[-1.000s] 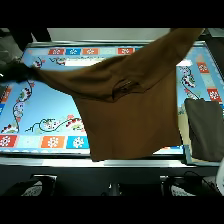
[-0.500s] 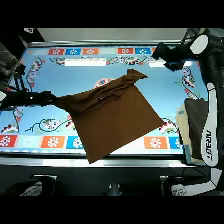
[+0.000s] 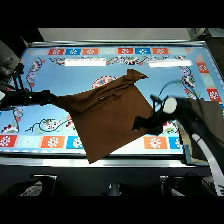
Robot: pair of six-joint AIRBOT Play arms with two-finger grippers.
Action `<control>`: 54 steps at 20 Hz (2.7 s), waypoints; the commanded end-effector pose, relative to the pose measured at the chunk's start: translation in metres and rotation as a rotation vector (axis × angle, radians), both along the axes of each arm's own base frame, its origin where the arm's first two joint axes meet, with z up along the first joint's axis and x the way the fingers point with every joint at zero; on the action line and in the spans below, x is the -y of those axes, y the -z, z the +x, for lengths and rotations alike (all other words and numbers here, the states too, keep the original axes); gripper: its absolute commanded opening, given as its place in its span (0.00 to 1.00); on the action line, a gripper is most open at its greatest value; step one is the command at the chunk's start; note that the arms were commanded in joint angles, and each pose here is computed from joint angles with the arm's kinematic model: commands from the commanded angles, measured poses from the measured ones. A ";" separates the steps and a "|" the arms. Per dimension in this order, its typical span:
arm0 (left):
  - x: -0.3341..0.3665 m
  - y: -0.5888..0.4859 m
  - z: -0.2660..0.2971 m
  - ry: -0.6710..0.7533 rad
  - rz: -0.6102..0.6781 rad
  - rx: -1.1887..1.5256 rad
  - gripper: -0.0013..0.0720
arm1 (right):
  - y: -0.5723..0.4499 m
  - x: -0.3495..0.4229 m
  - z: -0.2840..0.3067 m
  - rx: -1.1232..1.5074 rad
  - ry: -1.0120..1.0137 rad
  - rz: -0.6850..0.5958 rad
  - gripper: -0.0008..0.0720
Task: Fold the shirts.
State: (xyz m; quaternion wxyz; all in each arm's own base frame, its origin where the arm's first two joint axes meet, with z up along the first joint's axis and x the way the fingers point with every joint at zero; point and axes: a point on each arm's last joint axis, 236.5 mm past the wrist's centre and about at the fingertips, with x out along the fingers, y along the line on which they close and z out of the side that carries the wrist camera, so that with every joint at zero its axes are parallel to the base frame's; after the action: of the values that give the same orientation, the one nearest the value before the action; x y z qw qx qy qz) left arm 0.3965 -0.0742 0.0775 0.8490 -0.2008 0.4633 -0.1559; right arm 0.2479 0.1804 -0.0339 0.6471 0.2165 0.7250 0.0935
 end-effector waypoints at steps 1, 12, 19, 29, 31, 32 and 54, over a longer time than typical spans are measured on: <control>0.000 -0.001 0.000 0.002 -0.003 0.000 0.05 | 0.041 -0.038 -0.039 -0.099 0.202 0.205 0.90; 0.007 -0.008 0.002 -0.003 -0.039 0.014 0.05 | 0.057 -0.034 0.065 0.145 0.607 0.239 0.48; -0.028 -0.172 0.033 -0.102 0.007 0.458 0.05 | -0.123 0.023 0.125 0.708 0.084 0.118 0.03; -0.040 -0.586 -0.204 -0.341 0.075 1.631 0.05 | -0.467 0.134 0.003 1.442 0.309 -0.113 0.03; -0.044 -0.584 -0.193 -0.342 0.122 1.632 0.05 | -0.426 0.132 0.013 1.275 0.264 -0.149 0.03; -0.047 -0.581 -0.183 -0.339 0.162 1.626 0.05 | -0.399 0.130 0.021 1.166 0.237 -0.170 0.04; 0.010 0.037 0.136 0.064 -0.066 -0.049 0.80 | -0.008 0.064 0.222 0.323 0.327 0.059 0.58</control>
State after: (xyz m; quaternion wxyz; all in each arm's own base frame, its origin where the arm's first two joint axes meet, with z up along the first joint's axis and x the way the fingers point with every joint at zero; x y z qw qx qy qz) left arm 0.5500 -0.0699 0.0634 0.8597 -0.2065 0.4312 -0.1799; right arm 0.4531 0.1209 -0.0355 0.7426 0.3225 0.5860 0.0348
